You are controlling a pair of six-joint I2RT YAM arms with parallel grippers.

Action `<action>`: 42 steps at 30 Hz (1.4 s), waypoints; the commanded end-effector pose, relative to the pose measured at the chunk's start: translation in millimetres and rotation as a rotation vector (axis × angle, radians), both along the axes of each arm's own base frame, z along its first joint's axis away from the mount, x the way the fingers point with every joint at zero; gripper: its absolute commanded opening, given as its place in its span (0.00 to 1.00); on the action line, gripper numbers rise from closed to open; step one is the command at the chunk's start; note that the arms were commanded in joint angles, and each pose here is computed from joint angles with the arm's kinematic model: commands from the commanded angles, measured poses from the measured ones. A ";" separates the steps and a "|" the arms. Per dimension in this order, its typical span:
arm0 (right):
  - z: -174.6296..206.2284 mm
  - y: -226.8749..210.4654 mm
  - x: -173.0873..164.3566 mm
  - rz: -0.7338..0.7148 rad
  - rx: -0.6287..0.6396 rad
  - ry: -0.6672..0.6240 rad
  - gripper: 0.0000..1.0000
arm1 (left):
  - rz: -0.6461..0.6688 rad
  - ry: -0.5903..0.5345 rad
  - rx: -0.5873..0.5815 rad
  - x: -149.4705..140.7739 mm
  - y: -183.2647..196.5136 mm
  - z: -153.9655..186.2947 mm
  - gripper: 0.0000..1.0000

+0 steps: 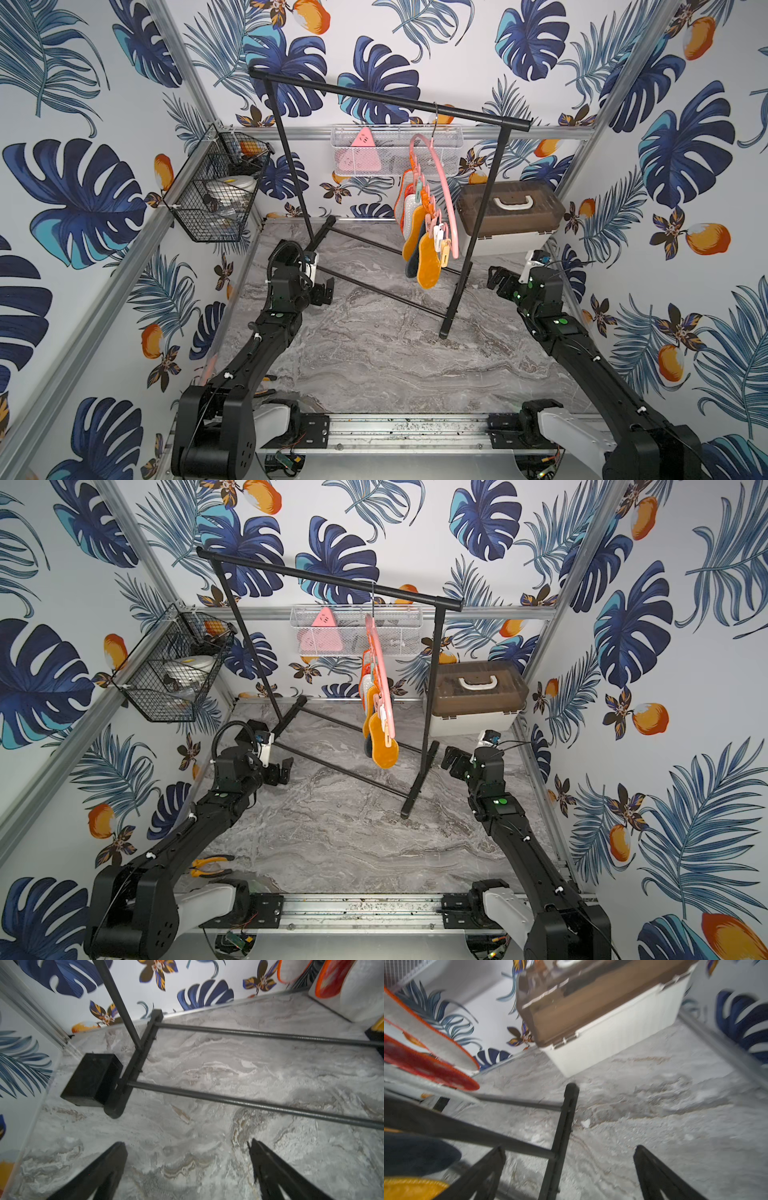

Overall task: Take the shoe insoles off the hanger
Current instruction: Move the clothesline to the center of the board.

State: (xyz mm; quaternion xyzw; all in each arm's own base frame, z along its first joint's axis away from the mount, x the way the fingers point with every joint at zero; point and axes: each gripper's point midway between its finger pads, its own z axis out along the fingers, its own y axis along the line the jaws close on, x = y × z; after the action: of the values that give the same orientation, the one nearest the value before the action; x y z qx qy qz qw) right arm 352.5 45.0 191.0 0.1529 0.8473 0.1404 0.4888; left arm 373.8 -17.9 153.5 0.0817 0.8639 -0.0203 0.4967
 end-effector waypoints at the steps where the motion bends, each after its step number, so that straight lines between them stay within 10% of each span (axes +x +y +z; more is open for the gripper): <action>1: -31.7 31.6 -17.8 0.092 0.121 0.166 1.00 | -0.073 0.083 -0.015 -7.5 -11.1 -16.9 0.99; 13: -143.1 85.7 -73.5 0.111 0.120 0.629 0.95 | -0.087 0.150 -0.036 -10.3 -6.6 -31.9 0.99; 42: -156.5 55.5 -85.0 -0.070 -0.354 0.632 0.96 | -0.154 0.161 -0.082 -17.8 -14.8 -22.5 0.99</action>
State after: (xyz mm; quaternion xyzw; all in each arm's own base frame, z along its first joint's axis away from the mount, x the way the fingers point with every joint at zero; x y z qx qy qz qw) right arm 268.2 118.5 31.5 0.1190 0.9671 -0.0419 0.2211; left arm 357.9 -28.0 126.4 0.1049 0.8952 -0.0926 0.4231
